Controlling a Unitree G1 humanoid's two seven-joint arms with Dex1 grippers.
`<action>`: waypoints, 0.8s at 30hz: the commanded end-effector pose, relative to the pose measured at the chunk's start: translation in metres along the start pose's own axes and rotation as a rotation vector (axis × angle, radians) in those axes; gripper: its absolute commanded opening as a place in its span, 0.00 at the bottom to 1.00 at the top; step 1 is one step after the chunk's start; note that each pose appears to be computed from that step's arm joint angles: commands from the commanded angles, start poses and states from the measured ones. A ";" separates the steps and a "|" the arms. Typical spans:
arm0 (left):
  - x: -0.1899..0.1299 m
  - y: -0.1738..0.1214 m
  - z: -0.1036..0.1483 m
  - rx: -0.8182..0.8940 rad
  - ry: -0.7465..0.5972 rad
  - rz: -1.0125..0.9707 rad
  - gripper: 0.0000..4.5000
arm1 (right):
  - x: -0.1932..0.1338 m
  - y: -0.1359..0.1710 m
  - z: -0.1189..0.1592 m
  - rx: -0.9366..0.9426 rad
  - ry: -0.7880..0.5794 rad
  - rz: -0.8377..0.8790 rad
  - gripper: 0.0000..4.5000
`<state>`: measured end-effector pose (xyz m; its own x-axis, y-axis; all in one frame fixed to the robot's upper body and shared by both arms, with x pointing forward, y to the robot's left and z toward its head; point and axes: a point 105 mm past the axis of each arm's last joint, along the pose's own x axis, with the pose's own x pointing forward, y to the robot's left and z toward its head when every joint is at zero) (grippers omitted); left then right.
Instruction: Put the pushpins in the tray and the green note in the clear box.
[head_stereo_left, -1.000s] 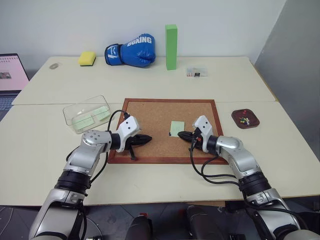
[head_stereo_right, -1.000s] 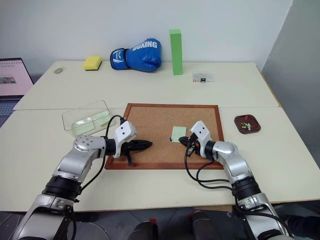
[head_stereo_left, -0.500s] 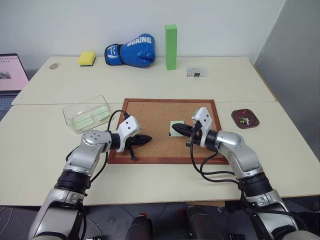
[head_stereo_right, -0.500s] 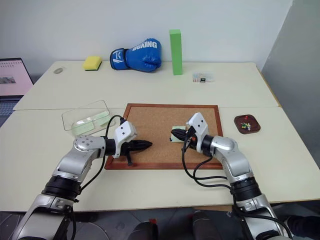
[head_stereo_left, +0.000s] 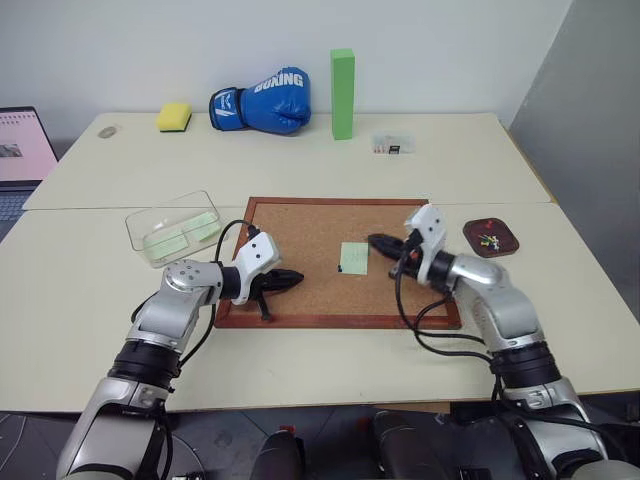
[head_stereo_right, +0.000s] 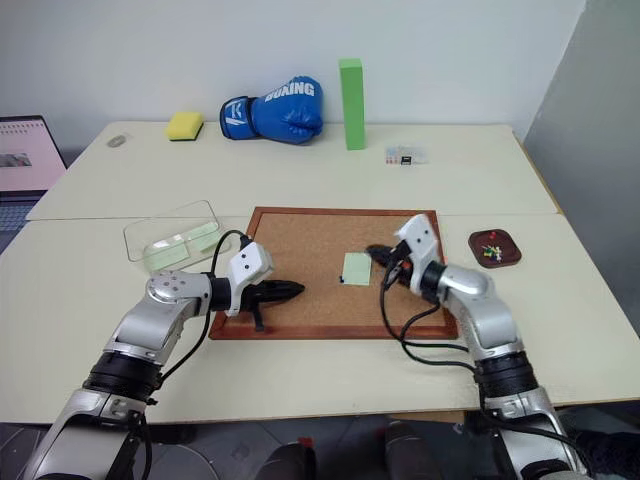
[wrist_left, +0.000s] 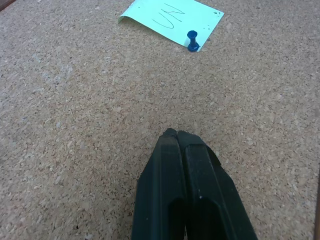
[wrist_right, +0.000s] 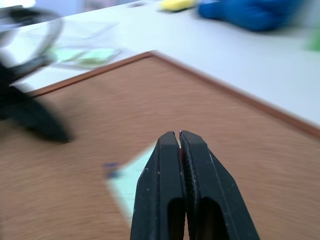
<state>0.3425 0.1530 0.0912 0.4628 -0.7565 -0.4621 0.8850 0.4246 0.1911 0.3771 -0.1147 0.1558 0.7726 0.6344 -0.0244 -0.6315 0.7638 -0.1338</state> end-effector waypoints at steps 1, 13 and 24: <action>0.001 -0.013 -0.029 -0.061 0.101 -0.043 0.00 | -0.026 -0.061 0.031 -0.028 -0.072 -0.308 0.00; 0.006 -0.013 -0.028 -0.054 0.100 -0.059 0.00 | -0.089 -0.150 0.016 0.008 0.018 -0.757 0.00; 0.001 -0.014 -0.030 -0.055 0.108 -0.055 0.00 | -0.091 -0.160 -0.023 0.158 0.070 -0.811 0.00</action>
<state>0.3414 0.1546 0.0905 0.4570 -0.7572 -0.4667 0.8877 0.4210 0.1863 0.4059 -0.2937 0.1458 0.9900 -0.1094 -0.0888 0.1078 0.9939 -0.0221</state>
